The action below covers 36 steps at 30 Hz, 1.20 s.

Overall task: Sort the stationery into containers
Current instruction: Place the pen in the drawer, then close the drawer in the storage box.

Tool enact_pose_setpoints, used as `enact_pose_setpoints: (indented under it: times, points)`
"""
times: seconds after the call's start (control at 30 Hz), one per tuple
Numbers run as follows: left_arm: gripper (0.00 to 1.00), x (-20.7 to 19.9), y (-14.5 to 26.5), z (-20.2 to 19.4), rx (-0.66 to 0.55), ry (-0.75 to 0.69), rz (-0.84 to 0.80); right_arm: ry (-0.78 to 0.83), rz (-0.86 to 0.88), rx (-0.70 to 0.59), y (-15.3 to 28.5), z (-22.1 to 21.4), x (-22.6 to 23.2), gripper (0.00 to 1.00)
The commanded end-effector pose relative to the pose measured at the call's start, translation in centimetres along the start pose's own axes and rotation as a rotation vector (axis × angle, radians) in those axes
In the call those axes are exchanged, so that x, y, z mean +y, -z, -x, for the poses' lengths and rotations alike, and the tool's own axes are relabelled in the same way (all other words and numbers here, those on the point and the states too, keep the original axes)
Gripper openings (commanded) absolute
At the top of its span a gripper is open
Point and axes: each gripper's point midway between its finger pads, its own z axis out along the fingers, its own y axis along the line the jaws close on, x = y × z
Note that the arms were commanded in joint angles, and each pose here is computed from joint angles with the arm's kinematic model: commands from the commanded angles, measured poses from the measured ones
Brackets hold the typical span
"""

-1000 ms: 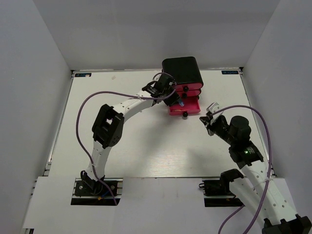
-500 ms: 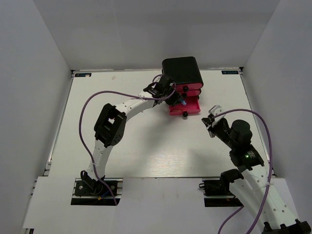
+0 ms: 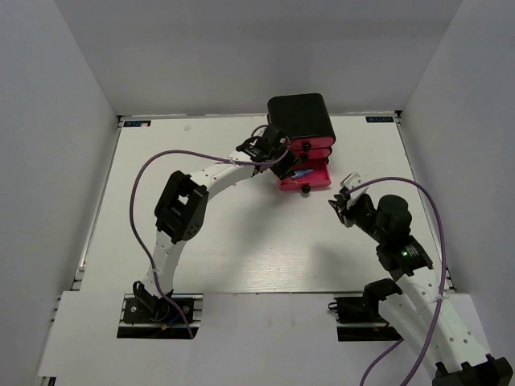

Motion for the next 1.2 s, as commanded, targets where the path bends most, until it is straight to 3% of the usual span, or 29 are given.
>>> enact_pose_setpoints:
  times: [0.0, 0.07, 0.1, 0.23, 0.3, 0.33, 0.43, 0.47, 0.5, 0.67, 0.97, 1.17]
  points:
    - [0.52, -1.3, 3.6, 0.2, -0.007, -0.051, -0.028, -0.015, 0.020, -0.006, -0.6, 0.2, 0.1, 0.31]
    - [0.52, -0.8, 5.7, 0.5, -0.030, -0.101, -0.022, -0.034, 0.048, 0.017, -1.0, -0.6, 0.7, 0.38]
    - [0.51, 1.0, 6.2, 0.3, -0.029, -0.122, 0.018, -0.060, 0.077, 0.050, -1.5, -1.6, 1.2, 0.46]
    - [0.53, 4.2, 10.8, 0.2, -0.058, -0.263, 0.032, -0.198, 0.124, 0.103, -2.9, -3.5, 2.5, 0.58]
    - [0.64, 7.3, 12.2, 0.2, -0.065, -0.324, 0.059, -0.295, 0.134, 0.123, -3.4, -4.0, 3.0, 0.60]
    - [0.68, 6.8, 14.9, 0.6, -0.109, -0.340, 0.019, -0.327, 0.143, 0.145, -4.3, -4.7, 3.2, 0.61]
    - [0.80, 10.7, 17.1, 0.4, -0.149, -0.348, 0.035, -0.472, 0.140, 0.201, -5.6, -5.8, 3.6, 0.61]
    - [0.81, 10.2, 19.6, 0.5, -0.185, -0.346, -0.024, -0.506, 0.137, 0.232, -6.4, -6.4, 3.5, 0.61]
    - [0.82, 12.6, 19.7, 0.1, -0.184, -0.346, 0.001, -0.562, 0.129, 0.266, -7.2, -6.9, 3.5, 0.61]
    - [0.84, 16.8, 23.3, -0.2, -0.251, -0.289, -0.018, -0.737, 0.136, 0.304, -11.2, -7.2, 3.2, 0.61]
    - [0.88, 17.5, 28.5, 0.3, -0.371, -0.264, -0.160, -0.876, -0.033, 0.310, -14.8, -9.9, -0.2, 0.61]
    - [0.89, 18.2, 29.1, 0.5, -0.387, -0.262, -0.140, -0.952, -0.072, 0.330, -16.3, -11.6, -1.4, 0.61]
